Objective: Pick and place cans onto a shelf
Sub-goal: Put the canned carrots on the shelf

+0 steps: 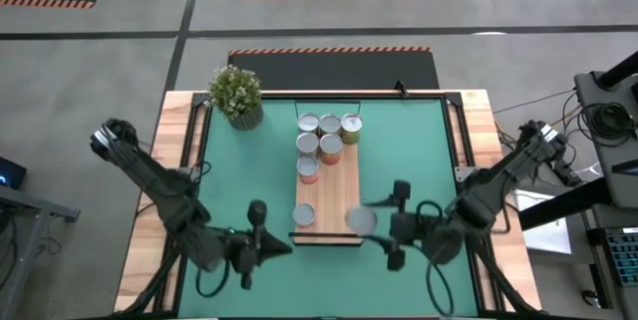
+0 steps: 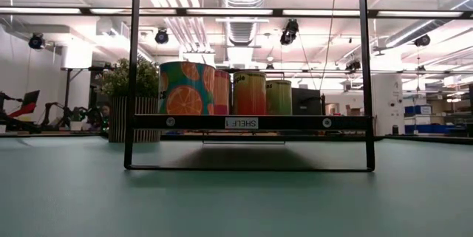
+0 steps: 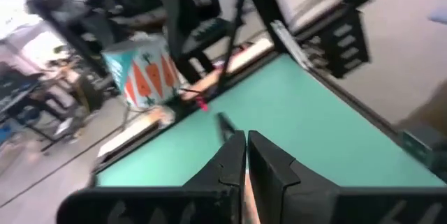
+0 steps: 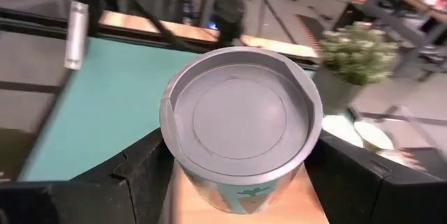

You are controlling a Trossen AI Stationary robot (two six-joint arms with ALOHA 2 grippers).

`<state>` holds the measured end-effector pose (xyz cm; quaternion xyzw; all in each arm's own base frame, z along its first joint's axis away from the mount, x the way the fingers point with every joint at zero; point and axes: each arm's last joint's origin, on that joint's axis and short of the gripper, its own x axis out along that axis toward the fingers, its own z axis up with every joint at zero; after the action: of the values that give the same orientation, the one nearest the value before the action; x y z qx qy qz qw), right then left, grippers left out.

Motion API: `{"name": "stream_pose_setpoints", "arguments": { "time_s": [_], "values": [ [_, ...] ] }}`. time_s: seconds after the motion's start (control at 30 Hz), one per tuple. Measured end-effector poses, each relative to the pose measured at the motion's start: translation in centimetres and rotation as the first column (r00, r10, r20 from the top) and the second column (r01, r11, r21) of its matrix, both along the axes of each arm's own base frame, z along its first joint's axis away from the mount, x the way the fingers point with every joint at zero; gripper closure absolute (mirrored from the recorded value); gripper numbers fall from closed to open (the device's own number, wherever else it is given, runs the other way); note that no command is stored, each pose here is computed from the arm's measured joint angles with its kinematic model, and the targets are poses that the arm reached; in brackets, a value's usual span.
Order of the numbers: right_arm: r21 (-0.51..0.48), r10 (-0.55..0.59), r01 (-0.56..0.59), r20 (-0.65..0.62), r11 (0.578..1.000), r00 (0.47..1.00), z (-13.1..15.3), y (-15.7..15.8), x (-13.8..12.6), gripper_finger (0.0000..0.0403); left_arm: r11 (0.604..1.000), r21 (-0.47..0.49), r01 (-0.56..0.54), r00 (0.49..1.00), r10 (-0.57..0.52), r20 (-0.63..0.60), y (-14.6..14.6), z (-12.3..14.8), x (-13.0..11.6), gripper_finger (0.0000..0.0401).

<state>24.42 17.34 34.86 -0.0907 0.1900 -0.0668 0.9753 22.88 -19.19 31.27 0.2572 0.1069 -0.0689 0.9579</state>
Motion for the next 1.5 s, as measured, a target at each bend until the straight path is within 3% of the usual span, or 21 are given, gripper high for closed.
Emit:
{"name": "stream_pose_setpoints", "arguments": {
  "time_s": [0.27, 0.6, 0.83, 1.17, 1.5],
  "values": [
    [-0.031, -0.107, 0.106, -0.03, 0.994, 0.994, -3.1, -4.2, -0.2, 0.0128, 0.996, -0.09, -0.025, 0.998, 0.029, 0.049, 2.2, 1.0, -2.3, 0.0401],
    [0.117, -0.188, 0.185, 0.007, 0.976, 0.982, -10.7, -7.2, -2.1, 0.0125, 0.996, -0.086, -0.026, 0.999, 0.029, 0.041, 2.2, 0.7, -2.3, 0.0401],
    [0.231, -0.146, 0.147, -0.022, 0.962, 0.989, -14.7, -8.6, -2.0, 0.0124, 0.996, -0.09, -0.025, 0.998, 0.029, 0.047, 2.2, 0.7, -2.3, 0.0401],
    [0.311, -0.058, 0.057, -0.006, 0.949, 0.998, -16.9, -9.7, -0.2, 0.0124, 0.995, -0.096, -0.025, 0.998, 0.03, 0.052, 2.2, 0.8, -2.2, 0.0401],
    [0.276, 0.007, 0.017, -0.084, 0.961, 0.996, -18.4, -8.7, 2.4, 0.0124, 0.995, -0.097, -0.025, 0.998, 0.03, 0.054, 2.2, 0.8, -2.2, 0.0401]
  ]
}}
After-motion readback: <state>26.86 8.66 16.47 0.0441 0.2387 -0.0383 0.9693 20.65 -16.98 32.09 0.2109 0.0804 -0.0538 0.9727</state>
